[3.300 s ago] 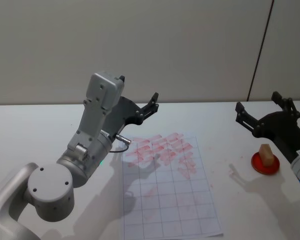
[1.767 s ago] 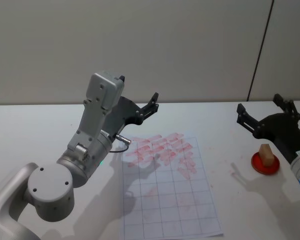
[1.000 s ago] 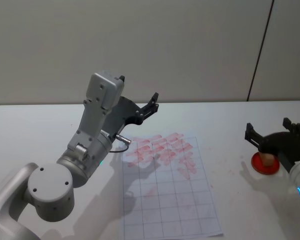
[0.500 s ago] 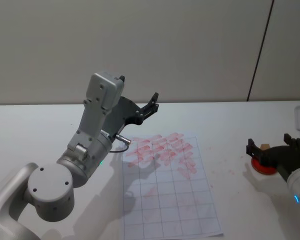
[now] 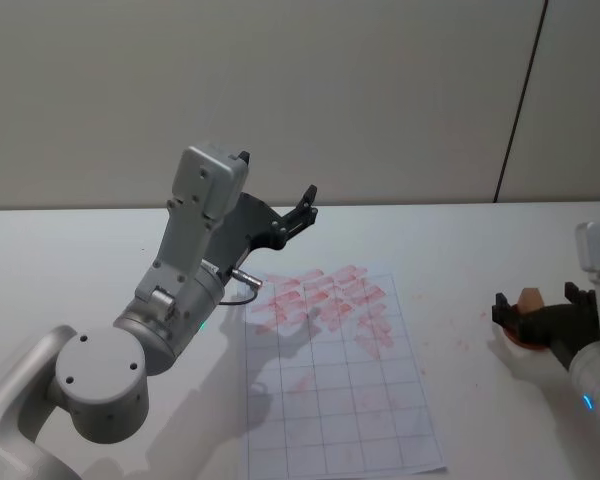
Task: Use the one hand to pick up the stamp and affix it onto the A4 paper.
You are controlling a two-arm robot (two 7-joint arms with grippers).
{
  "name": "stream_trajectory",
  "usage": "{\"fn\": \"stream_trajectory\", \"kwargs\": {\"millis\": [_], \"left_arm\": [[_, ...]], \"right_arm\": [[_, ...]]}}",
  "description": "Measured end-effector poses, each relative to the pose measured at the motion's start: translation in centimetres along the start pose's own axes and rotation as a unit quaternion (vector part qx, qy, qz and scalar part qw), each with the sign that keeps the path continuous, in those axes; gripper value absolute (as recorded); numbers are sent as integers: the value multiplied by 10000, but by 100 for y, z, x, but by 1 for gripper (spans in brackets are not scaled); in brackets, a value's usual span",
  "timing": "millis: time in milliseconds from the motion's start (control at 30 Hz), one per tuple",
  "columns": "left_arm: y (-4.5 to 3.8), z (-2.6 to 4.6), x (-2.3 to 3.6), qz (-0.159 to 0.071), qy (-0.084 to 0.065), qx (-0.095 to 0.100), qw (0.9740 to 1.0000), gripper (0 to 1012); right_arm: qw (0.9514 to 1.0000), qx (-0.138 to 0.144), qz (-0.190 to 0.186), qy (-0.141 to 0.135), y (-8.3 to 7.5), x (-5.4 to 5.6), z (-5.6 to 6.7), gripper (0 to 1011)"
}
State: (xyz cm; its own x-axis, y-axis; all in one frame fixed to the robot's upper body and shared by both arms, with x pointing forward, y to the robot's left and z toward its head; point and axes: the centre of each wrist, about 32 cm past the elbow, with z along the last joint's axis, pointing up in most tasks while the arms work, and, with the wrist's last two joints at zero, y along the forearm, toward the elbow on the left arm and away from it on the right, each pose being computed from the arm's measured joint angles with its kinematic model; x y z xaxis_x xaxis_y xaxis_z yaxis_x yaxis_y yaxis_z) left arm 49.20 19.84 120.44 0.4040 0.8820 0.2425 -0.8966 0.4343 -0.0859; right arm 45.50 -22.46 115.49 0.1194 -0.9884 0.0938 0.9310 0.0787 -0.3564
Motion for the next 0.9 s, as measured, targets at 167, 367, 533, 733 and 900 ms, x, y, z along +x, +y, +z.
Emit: {"fn": "stream_trajectory", "kwargs": {"millis": [167,367,533,733,900], "left_arm": [[0,0,0,0,0,0,10000,1001],[0,0,0,0,0,0,10000,1001],[0,0,0,0,0,0,10000,1001],[0,0,0,0,0,0,10000,1001],[0,0,0,0,0,0,10000,1001]], "right_arm": [[10000,-95,16,-7,47,8,-30,1001],[9997,-222,42,5,104,15,-67,880],[9996,-292,56,19,131,15,-85,761],[9994,-340,57,25,148,17,-102,566],[9994,-352,45,26,151,22,-107,426]]}}
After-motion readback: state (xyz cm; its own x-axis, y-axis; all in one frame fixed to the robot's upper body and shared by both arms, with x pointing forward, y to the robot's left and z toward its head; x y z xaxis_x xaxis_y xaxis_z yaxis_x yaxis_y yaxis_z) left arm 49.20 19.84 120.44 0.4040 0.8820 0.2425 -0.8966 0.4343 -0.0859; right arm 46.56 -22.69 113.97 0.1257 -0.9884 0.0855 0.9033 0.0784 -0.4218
